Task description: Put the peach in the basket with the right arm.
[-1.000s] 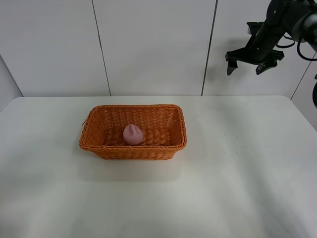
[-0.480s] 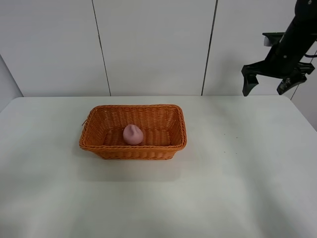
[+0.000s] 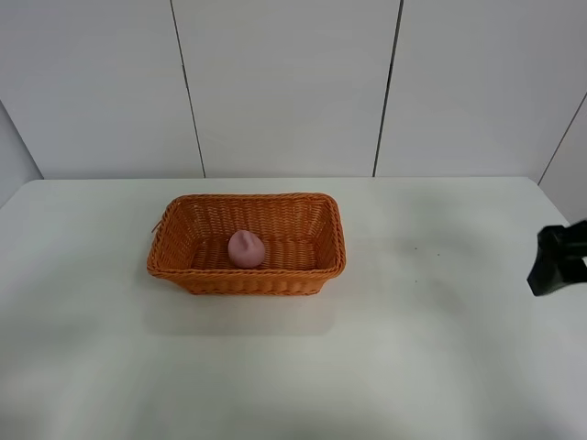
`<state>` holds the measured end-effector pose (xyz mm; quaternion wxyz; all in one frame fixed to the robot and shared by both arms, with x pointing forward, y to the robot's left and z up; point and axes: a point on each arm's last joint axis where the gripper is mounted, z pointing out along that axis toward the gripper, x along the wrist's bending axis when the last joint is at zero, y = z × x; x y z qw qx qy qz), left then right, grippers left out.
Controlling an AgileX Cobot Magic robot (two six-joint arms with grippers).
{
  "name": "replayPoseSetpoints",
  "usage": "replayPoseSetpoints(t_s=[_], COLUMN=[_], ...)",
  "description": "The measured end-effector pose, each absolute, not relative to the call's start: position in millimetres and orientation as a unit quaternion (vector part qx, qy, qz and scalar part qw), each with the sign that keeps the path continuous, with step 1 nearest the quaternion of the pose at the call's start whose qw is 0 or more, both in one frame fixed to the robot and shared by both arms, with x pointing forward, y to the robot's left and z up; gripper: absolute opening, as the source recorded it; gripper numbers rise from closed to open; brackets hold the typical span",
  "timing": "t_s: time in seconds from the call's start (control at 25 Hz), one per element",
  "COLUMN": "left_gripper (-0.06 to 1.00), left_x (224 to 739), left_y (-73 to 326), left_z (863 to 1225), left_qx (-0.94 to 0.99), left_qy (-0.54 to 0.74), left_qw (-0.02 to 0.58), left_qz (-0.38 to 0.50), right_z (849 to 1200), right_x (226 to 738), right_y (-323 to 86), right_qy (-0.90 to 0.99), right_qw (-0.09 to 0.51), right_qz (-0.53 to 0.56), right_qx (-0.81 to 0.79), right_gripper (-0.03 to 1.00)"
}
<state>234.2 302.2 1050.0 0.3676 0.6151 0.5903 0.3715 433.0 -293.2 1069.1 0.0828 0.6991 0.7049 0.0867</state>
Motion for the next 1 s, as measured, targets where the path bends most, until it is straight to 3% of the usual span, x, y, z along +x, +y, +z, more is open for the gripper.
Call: replayPoseSetpoints(t_s=[0.44, 0.84, 1.0], left_gripper=[0.99, 0.99, 0.99], left_x=[234, 234, 234], left_y=[302, 302, 302], left_z=[1050, 1050, 1050], left_qx=[0.615, 0.615, 0.615], left_qy=[0.590, 0.590, 0.590], left_qw=[0.368, 0.368, 0.368], left_qz=[0.372, 0.372, 0.372], right_z=[1049, 1053, 1053], right_x=[294, 241, 236], right_y=[-296, -297, -298], right_qy=[0.679, 0.626, 0.619], right_qw=[0.258, 0.364, 0.375], right_qz=[0.264, 0.368, 0.379], right_qx=[0.635, 0.584, 0.577], right_gripper=[0.70, 0.70, 0.70])
